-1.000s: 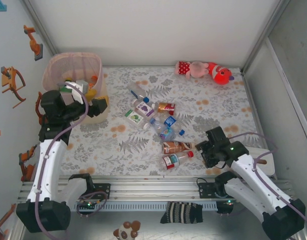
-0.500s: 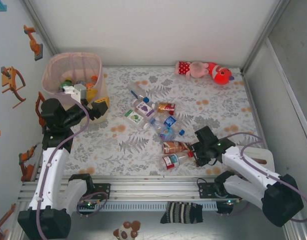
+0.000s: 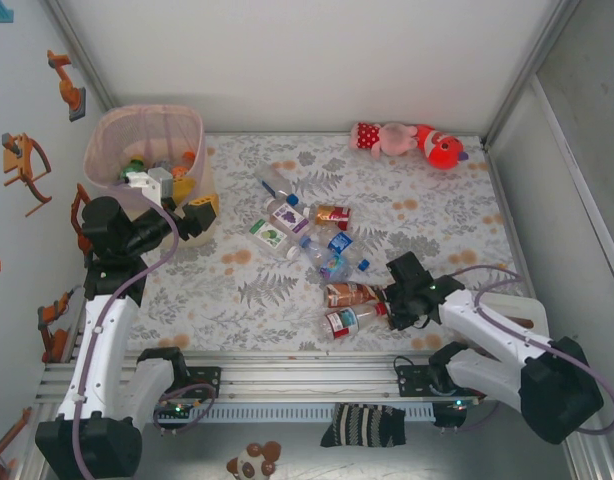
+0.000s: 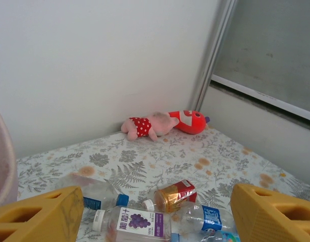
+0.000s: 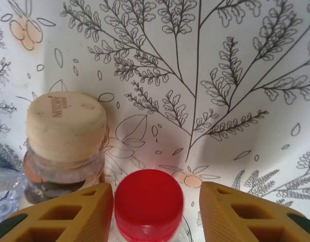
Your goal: Put the plastic bottles in the bin
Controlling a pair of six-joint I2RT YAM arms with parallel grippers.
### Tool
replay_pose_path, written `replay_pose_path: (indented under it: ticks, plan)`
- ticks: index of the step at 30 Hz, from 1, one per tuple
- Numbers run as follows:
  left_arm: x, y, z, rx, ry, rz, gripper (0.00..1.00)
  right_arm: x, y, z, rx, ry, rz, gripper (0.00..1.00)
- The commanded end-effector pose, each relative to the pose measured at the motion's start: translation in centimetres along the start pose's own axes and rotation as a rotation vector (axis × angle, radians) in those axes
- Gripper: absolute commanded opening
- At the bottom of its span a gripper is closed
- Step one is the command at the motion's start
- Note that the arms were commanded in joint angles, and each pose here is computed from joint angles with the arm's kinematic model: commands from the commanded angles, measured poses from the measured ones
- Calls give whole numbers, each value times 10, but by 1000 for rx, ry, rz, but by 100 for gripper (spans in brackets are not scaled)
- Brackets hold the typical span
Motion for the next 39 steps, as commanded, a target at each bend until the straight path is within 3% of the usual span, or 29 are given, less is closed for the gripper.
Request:
replay_pose_path:
  ticks: [1, 8, 15, 23, 32, 39]
  plan:
    - [3, 0, -5, -31, 12, -13, 76, 4, 8, -3, -7, 18, -28, 45]
    - [1, 1, -5, -30, 10, -8, 76, 6, 16, -3, -4, 19, -34, 43]
    - [1, 1, -5, -31, 12, -7, 76, 8, 15, -5, -8, 9, -50, 34]
    - [0, 4, -6, -45, -15, 9, 76, 17, -33, 1, 4, -97, -183, 29]
    - [-3, 24, -11, -99, -128, 109, 75, 18, -122, 54, 181, -530, -397, 8]
    - [-7, 47, -43, -224, -150, 166, 72, -24, -178, 117, 483, -965, -365, 6]
Point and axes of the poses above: each hand's point on the last joint's axis, 136 mm out from that joint toward the fingers, its own y axis out along the fingers, its own z axis along the line the jaws close on, x = y × z, the point moved 5 cm from there along -y, back along the fingers, and after that the axes turned 3 degrees about y, right-handed, at the moved point
